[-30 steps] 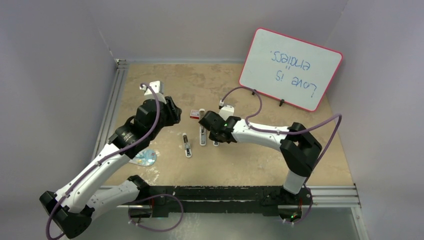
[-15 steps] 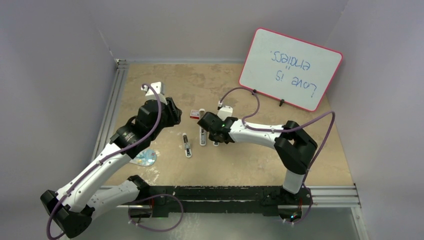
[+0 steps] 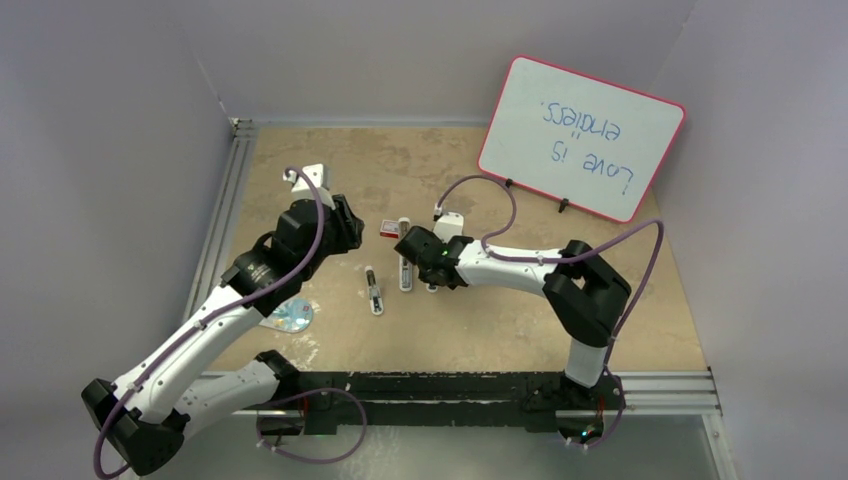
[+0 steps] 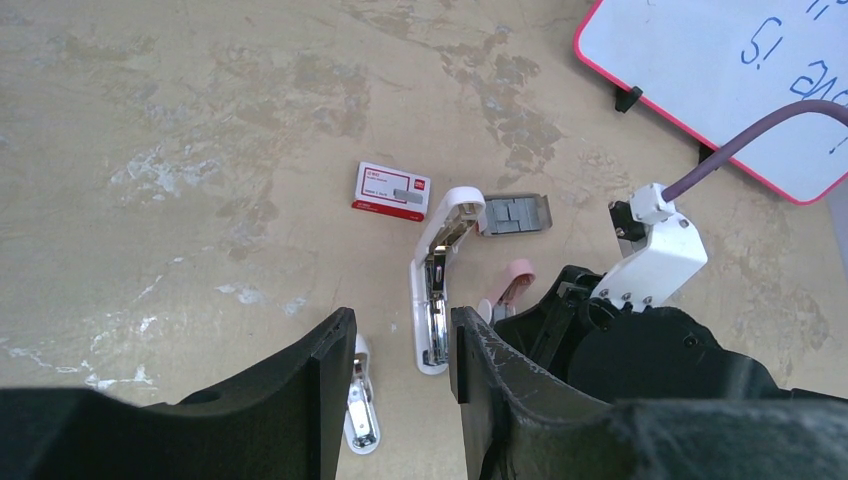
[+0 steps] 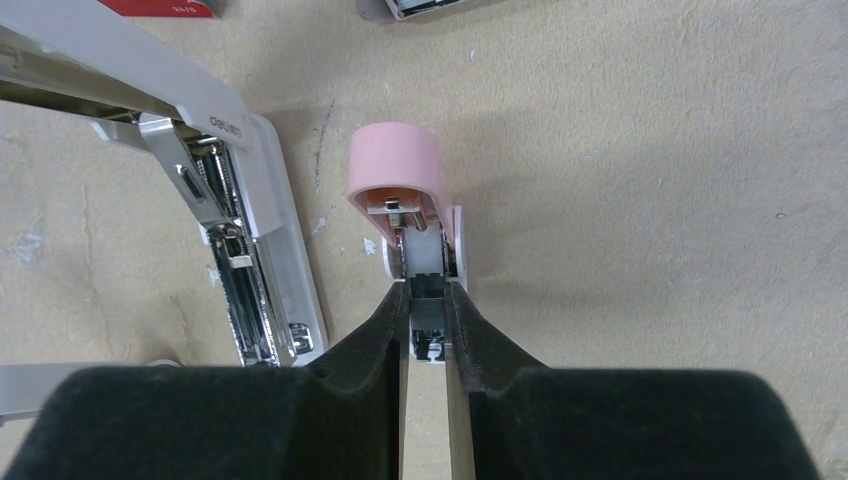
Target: Load the staples into the stapler
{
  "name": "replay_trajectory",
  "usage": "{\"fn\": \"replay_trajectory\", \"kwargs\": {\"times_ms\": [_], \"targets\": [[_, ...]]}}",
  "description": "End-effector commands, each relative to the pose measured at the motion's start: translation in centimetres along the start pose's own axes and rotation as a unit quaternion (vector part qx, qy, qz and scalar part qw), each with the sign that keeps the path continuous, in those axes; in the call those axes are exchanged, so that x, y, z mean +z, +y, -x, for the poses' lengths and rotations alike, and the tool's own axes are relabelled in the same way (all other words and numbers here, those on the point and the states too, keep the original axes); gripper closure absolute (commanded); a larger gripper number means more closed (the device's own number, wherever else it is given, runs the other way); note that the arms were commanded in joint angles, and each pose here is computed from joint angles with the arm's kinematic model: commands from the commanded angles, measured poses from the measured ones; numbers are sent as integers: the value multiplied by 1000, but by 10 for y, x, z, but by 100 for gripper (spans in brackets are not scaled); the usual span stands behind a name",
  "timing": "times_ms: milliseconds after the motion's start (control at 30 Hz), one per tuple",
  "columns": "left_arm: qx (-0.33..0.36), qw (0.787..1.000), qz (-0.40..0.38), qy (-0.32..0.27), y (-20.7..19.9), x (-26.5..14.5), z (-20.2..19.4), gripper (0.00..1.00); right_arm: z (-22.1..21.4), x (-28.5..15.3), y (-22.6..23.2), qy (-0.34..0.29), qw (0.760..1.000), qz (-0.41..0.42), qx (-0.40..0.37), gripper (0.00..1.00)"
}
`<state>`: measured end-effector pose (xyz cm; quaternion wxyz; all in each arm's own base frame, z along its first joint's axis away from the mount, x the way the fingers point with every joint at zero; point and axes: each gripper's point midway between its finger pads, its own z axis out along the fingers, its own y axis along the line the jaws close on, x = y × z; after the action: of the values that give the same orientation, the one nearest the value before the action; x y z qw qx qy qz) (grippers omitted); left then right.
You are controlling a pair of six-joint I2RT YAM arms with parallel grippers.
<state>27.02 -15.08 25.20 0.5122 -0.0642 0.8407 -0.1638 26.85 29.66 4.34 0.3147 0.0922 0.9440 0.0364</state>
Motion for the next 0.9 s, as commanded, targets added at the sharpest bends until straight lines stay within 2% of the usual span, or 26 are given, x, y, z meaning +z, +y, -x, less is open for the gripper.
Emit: {"fn": "replay_trajectory", "kwargs": {"times_ms": [0, 400, 867], "targets": [[3, 1000, 3, -16, 1, 2, 7, 61, 6, 3, -6, -24, 1000, -12, -11, 83], [5, 1000, 6, -14, 2, 4, 5, 60, 3, 7, -3, -26, 999, -3, -26, 82], [5, 1000, 7, -12, 2, 5, 4, 61, 20, -8, 2, -44, 999, 7, -11, 82]]}}
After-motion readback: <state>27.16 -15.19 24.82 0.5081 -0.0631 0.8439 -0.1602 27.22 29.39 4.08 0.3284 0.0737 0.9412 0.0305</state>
